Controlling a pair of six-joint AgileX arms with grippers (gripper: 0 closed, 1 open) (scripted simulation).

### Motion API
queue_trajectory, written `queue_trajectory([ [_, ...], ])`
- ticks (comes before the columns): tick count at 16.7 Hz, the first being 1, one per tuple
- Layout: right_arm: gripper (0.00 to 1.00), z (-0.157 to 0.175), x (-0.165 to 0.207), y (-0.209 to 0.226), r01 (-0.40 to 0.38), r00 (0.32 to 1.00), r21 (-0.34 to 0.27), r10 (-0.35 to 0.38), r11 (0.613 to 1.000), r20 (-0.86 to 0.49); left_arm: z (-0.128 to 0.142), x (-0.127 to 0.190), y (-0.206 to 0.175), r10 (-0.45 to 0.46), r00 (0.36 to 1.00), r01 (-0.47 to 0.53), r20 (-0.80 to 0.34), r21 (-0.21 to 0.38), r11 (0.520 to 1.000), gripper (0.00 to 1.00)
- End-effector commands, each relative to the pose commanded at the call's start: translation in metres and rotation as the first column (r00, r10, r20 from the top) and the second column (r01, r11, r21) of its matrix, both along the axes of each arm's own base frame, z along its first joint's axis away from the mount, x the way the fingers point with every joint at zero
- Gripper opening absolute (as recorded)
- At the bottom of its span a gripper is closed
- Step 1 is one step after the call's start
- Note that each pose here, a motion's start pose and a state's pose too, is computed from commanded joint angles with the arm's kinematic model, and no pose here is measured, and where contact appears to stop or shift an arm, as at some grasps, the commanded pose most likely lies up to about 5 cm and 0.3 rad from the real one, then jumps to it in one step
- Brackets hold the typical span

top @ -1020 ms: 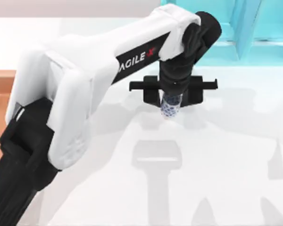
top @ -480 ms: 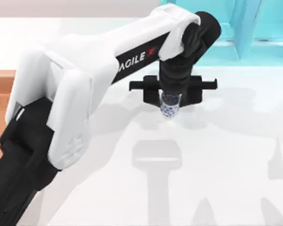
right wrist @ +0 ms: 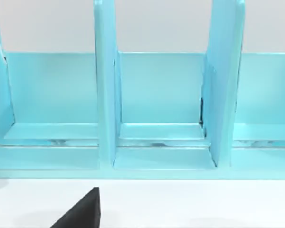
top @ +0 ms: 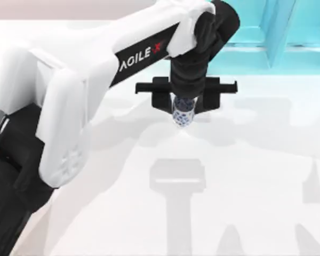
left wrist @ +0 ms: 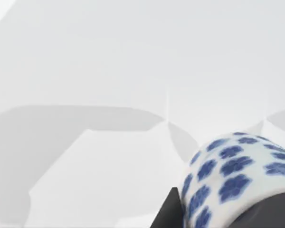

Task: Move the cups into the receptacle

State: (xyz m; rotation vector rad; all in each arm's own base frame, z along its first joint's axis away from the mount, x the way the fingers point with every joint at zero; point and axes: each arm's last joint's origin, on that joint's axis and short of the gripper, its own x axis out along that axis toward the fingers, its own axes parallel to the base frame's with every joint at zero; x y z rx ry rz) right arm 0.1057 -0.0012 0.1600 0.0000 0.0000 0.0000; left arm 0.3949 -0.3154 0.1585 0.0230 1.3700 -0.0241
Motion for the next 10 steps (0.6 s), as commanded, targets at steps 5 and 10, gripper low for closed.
queue_trajectory([
  [5,1.0,0.0,0.0,0.0,0.0,1.0,0.0,0.0,1.0,0.0,0.06,0.001,0.06,0.006,1.0,-0.006,0.002,-0.005,1.0,0.0],
  [10,1.0,0.0,0.0,0.0,0.0,1.0,0.0,0.0,1.0,0.0,0.077,-0.001,0.08,0.005,1.0,-0.005,-0.002,-0.002,1.0,0.0],
])
